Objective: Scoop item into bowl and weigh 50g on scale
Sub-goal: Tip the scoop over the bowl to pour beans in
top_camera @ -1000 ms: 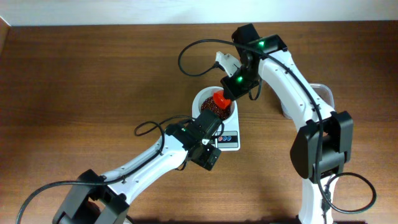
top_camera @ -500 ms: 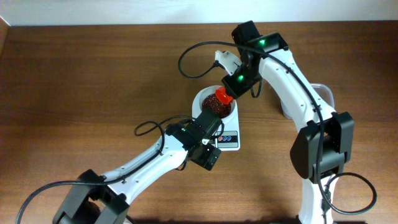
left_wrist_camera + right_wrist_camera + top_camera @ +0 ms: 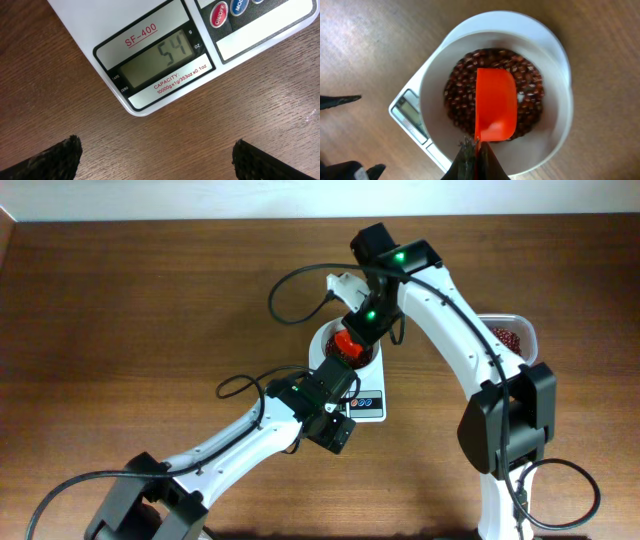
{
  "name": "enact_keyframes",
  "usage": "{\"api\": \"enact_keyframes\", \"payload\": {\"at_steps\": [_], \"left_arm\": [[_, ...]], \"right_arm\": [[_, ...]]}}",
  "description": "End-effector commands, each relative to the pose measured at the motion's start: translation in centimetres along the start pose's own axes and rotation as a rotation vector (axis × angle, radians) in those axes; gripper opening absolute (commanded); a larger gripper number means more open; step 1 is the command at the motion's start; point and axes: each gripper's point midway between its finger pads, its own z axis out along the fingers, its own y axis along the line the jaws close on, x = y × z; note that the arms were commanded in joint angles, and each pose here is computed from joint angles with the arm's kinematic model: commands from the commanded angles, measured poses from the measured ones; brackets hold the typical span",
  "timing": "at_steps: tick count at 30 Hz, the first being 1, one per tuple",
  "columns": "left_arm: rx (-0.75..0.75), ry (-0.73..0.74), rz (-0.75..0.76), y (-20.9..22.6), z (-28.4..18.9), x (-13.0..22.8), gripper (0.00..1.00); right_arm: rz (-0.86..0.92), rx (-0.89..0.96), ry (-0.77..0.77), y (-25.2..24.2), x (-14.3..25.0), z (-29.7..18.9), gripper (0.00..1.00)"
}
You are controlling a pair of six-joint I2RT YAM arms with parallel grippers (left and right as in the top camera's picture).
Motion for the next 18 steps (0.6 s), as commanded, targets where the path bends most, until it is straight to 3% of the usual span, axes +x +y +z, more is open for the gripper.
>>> {"api": "enact_keyframes", "payload": {"at_steps": [1, 14, 18], "left_arm": [[-0.012, 0.012, 0.022, 0.1, 0.3, 0.4, 0.99], [-0.012, 0.012, 0.022, 0.1, 0.3, 0.4, 0.99], [-0.012, 0.012, 0.022, 0.1, 0.3, 0.4, 0.99]], "right_arm": [[-0.003, -0.043, 0.028, 1.0, 0.6, 0.5, 0.04], [0.222, -0.354, -0.1, 0.5, 0.7, -2.4, 0.04], [0.216, -0.408, -0.167, -0.2, 0.5, -3.9, 0.04]]}}
